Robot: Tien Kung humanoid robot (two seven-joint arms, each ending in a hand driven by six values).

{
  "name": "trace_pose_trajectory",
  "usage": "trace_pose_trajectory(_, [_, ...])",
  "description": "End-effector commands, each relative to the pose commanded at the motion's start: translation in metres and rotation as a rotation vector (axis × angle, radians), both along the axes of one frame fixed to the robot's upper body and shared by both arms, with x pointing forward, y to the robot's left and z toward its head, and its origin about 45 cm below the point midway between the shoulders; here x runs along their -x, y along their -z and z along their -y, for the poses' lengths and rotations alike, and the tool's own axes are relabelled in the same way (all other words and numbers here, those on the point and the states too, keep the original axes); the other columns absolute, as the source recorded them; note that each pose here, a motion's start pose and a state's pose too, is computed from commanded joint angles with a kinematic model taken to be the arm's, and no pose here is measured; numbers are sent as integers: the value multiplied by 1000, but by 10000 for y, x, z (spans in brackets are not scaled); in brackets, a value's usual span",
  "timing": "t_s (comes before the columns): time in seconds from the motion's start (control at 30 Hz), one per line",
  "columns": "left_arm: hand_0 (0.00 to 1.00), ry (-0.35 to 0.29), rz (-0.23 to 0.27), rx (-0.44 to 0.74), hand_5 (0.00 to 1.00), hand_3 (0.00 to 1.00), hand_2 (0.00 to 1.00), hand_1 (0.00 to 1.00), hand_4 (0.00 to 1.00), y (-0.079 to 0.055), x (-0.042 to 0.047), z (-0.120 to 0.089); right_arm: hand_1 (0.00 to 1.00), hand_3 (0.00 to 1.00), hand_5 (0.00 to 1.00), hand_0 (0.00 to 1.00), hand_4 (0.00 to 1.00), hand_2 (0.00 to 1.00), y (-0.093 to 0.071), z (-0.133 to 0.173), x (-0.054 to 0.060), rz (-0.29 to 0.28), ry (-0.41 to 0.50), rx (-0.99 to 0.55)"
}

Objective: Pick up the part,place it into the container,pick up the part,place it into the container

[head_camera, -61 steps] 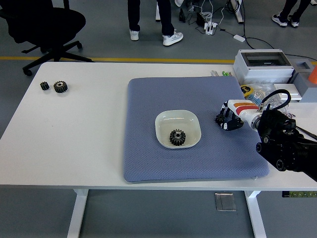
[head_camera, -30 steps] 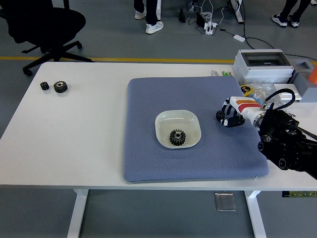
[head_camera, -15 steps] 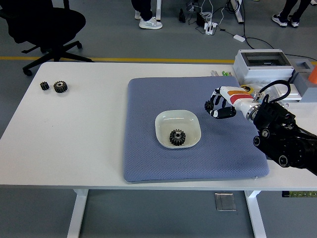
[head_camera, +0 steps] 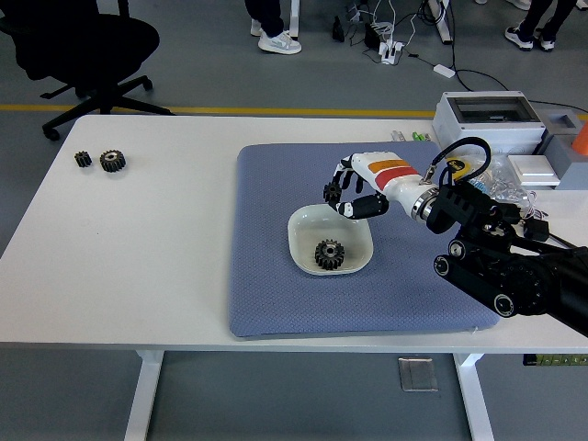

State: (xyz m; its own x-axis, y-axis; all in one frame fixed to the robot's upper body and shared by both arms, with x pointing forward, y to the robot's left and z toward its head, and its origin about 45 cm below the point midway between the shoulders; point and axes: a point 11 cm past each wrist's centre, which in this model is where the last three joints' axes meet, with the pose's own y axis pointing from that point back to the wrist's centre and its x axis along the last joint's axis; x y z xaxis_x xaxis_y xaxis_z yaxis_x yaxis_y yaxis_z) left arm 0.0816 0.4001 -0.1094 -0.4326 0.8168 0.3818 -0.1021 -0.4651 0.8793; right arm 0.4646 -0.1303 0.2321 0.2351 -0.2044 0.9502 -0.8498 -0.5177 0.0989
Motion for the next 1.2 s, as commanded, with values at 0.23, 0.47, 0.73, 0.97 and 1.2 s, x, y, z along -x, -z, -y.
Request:
trace_pose_trajectory(0.23, [653, -1, 1, 1, 608, 579, 715, 631, 696, 0, -1, 2, 406, 504, 331, 179, 706, 493, -4, -243, 102, 2, -65, 7])
trace_pose_trajectory(0.47, [653, -1, 5, 1, 610, 580, 715, 629, 696, -3, -20, 4, 406, 504, 332, 179, 707, 494, 67, -306, 122, -12, -75, 32])
trace_pose_trajectory(0.73, [653, 0, 6, 1, 608, 581, 712, 628, 697, -4, -31, 6, 427, 598, 258, 226, 814, 548, 178, -134, 19, -62, -3, 97])
trace_pose_trajectory(0.97, [653, 2, 1, 0, 609, 581, 710, 628, 697, -3, -17, 2, 446, 828, 306, 239, 998, 709, 230, -21, -22, -99, 31, 147])
trace_pose_trajectory(1.2, [652, 3, -3, 0, 608, 581, 712, 628, 696, 0, -1, 3, 458, 854, 356, 234, 998, 744, 214, 34, -43, -94, 52, 127])
